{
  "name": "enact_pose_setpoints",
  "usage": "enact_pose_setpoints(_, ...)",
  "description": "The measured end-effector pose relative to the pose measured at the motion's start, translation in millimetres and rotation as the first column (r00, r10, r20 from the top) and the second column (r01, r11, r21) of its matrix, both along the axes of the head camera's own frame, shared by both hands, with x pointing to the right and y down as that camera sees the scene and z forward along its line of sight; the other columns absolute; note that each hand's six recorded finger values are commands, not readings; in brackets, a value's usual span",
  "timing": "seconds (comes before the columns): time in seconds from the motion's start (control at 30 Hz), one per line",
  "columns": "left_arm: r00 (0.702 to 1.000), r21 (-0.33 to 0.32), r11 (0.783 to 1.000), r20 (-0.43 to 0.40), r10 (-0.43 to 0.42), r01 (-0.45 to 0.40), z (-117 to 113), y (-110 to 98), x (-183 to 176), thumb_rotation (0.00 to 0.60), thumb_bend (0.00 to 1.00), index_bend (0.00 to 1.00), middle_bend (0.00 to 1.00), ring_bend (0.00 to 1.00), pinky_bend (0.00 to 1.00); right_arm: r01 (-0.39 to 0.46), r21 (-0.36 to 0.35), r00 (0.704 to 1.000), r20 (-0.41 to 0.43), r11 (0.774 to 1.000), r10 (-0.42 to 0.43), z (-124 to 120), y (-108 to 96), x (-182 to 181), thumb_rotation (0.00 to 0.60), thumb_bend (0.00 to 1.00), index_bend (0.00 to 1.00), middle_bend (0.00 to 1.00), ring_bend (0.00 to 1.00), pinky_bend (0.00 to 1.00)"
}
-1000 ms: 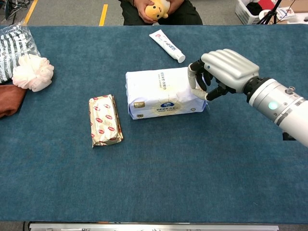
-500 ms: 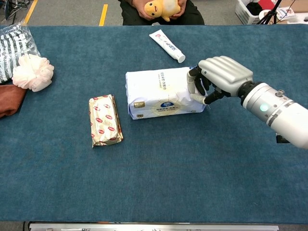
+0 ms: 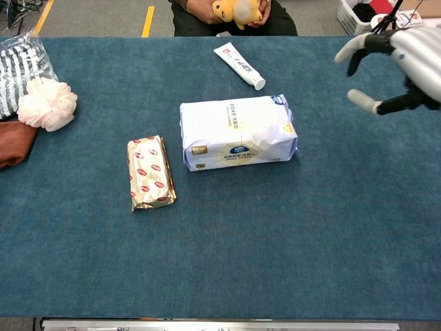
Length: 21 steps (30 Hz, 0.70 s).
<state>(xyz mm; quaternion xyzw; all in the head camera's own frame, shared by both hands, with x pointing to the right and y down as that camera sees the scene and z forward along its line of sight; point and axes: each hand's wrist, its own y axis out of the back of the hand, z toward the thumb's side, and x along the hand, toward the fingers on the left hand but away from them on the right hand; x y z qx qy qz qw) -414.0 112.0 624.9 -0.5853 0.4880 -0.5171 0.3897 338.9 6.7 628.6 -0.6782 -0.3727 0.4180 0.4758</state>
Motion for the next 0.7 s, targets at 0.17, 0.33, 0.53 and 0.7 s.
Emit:
enact_pose_setpoints(0.17,1.0,0.011,1.0,-0.007,0.002,-0.002,2,-3,2,0.6,0.35,0.24,0.23,0.18,0.25,-0.134,0.097,0.989,-0.049,0.986,0.14,-22,8,59,0.6,0.29,0.3,0.4,0.24,0.2)
enact_pose_setpoints(0.33,1.0,0.016,1.0,-0.015,0.022,-0.022,4,-6,8,0.6,0.35,0.24,0.23,0.18,0.25,-0.264,0.16,0.952,-0.115,0.951,0.283,-38,28,117,0.6,0.29,0.3,0.4,0.24,0.2)
enact_pose_setpoints(0.53,0.999,0.023,0.999,-0.024,0.037,-0.036,6,-10,15,0.6,0.35,0.24,0.24,0.18,0.25,-0.322,0.149,0.924,-0.165,0.935,0.345,-36,39,146,0.6,0.29,0.3,0.4,0.24,0.2)
enact_pose_setpoints(0.7,0.999,0.014,0.999,-0.025,0.045,-0.044,9,-10,18,0.6,0.35,0.24,0.24,0.18,0.25,-0.33,0.099,0.92,-0.19,0.939,0.344,-23,40,150,0.6,0.29,0.3,0.4,0.24,0.2)
